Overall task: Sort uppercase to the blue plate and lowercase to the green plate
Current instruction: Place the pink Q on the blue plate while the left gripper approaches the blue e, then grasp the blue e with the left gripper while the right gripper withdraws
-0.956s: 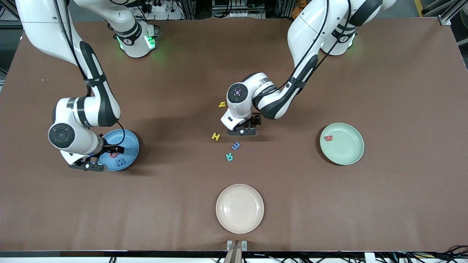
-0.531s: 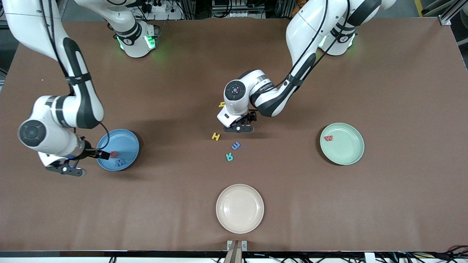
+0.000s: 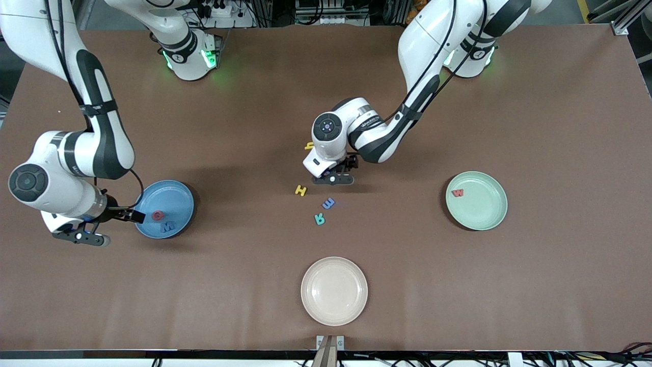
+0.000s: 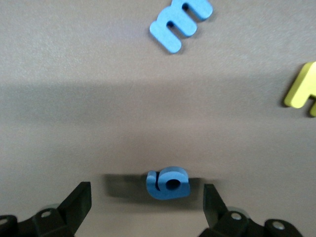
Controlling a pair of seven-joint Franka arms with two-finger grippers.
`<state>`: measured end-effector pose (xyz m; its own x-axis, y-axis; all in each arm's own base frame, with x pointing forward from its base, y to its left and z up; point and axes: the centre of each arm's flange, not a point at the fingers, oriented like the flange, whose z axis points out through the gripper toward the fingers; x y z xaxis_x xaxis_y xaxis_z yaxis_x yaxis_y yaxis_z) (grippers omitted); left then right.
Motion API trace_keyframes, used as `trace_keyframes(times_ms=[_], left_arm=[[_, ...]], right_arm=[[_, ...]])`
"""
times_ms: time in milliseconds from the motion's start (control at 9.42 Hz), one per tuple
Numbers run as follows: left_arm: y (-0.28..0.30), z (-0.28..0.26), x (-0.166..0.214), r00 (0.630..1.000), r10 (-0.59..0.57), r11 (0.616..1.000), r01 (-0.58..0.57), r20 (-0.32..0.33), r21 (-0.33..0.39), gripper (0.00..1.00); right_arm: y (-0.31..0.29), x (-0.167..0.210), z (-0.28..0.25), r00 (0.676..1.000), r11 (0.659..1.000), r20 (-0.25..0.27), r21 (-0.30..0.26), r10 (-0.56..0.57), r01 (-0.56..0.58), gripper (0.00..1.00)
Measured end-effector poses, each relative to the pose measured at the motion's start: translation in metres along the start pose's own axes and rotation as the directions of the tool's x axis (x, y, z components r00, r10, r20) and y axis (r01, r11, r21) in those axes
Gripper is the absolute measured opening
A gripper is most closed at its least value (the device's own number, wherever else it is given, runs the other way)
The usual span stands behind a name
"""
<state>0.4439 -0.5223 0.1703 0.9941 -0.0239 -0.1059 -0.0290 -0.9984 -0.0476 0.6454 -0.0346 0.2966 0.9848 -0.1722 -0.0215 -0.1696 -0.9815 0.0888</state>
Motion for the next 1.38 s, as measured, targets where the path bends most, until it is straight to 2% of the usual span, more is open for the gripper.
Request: trace_keyframes(times_ms=[531, 743, 850, 1168, 1381], left_arm=[[0.000, 0.006, 0.000, 1.000, -0.014, 1.000, 0.014, 0.008, 0.005, 0.97], [0.001, 0.005, 0.000, 1.000, -0.013, 1.000, 0.013, 0.006, 0.000, 0.86], [0.003, 0.003, -0.001, 1.000, -0.011, 1.000, 0.011, 0.004, -0.004, 0.70], [0.000, 0.001, 0.001, 1.000, -0.015, 1.000, 0.015, 0.007, 0.003, 0.47], [0.000, 0.001, 0.001, 1.000, -0.016, 1.000, 0.016, 0.008, 0.004, 0.47]], right_arm=[[-0.033, -0.006, -0.001, 0.999, 0.999, 0.001, 0.002, -0.051, 0.051, 1.00], [-0.033, -0.006, -0.001, 0.999, 0.999, 0.001, 0.002, -0.051, 0.051, 1.00], [-0.033, -0.006, -0.001, 0.999, 0.999, 0.001, 0.002, -0.051, 0.051, 1.00], [-0.033, -0.006, -0.001, 0.999, 0.999, 0.001, 0.002, -0.051, 0.051, 1.00], [-0.035, -0.006, -0.001, 0.999, 0.999, 0.001, 0.002, -0.053, 0.053, 1.00]])
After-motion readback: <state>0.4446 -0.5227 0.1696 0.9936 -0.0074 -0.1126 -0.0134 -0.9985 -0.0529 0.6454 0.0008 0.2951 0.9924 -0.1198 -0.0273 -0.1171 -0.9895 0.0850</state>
